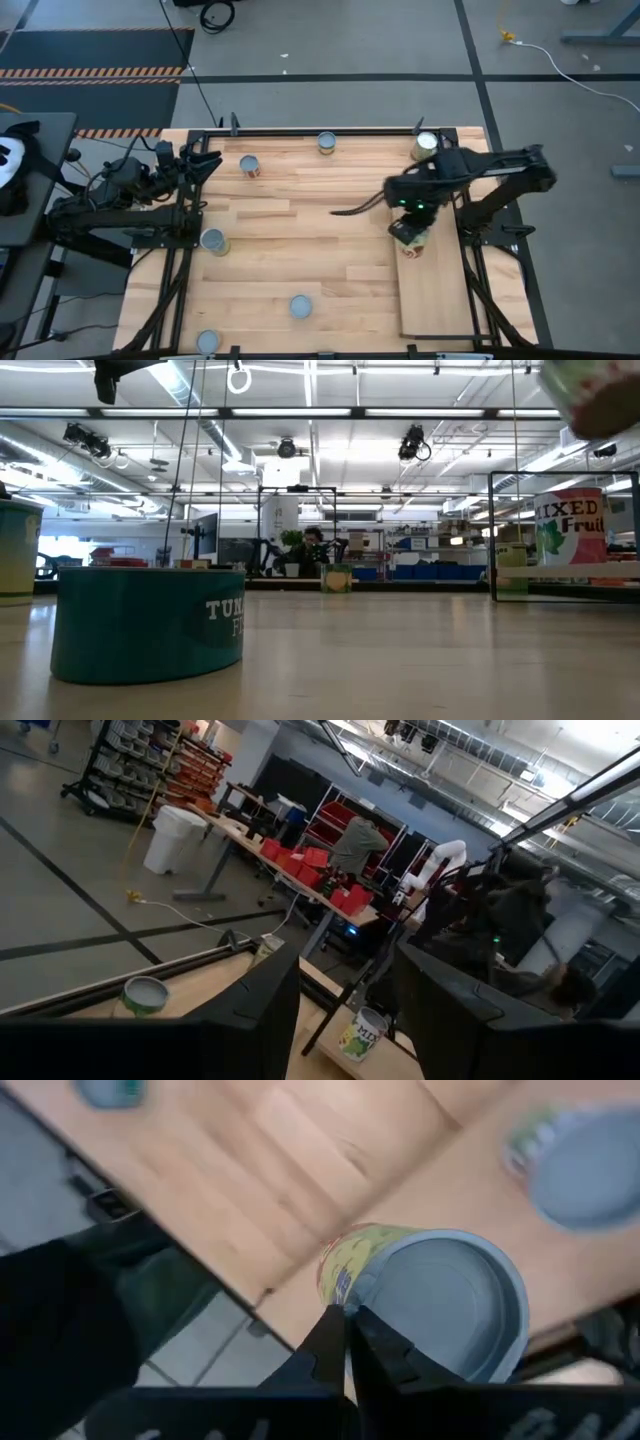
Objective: Pick and place cans onto a shelf
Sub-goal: Put the canned spaghetti sauce on the shelf
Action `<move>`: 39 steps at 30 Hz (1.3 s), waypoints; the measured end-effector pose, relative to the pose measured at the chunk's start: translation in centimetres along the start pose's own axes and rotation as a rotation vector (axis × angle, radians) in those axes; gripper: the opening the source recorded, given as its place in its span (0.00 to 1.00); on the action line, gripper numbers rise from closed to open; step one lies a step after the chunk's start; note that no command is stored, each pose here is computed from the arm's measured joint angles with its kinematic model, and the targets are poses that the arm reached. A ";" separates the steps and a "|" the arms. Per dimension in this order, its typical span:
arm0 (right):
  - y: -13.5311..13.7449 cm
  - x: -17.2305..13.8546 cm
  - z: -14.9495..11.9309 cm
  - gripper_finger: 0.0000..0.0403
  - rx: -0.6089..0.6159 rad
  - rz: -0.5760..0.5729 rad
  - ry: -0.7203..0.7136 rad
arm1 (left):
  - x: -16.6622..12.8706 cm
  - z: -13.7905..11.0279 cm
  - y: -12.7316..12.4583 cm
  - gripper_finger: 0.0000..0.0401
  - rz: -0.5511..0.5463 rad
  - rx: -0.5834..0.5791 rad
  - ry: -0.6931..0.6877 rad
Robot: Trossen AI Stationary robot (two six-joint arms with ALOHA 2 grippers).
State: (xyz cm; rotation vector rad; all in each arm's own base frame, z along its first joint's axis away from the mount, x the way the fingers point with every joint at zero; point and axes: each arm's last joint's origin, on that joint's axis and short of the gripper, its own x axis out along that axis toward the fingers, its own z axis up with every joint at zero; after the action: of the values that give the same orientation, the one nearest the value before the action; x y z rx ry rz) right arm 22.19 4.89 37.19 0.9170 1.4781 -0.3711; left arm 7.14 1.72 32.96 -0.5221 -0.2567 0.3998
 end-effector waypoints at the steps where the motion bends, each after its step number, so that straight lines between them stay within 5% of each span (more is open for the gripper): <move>1: -0.9 0.5 -0.4 0.03 0.033 -0.027 0.001 | 0.0 0.0 0.0 0.42 0.000 0.006 0.000; 9: -8.6 4.4 -2.1 0.03 0.302 -0.240 -0.155 | 0.0 0.0 0.0 0.42 0.001 0.020 0.002; 14: -11.3 6.1 -2.4 0.03 0.347 -0.308 -0.176 | 0.0 0.0 0.0 0.42 0.002 -0.055 0.002; 23: -12.6 7.2 -1.7 0.03 0.455 -0.403 -0.286 | 0.0 -0.2 -0.2 0.42 -0.074 -0.084 0.050; 39: -12.4 7.2 -1.5 0.09 0.695 -0.345 -0.332 | -0.1 -0.3 -0.5 0.42 -0.179 -0.069 0.114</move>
State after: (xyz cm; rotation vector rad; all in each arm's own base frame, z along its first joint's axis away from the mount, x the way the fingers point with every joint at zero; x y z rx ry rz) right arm 13.03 0.41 26.92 1.0654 1.2002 -1.2856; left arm 7.35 1.14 32.95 -0.5828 -0.2063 0.1868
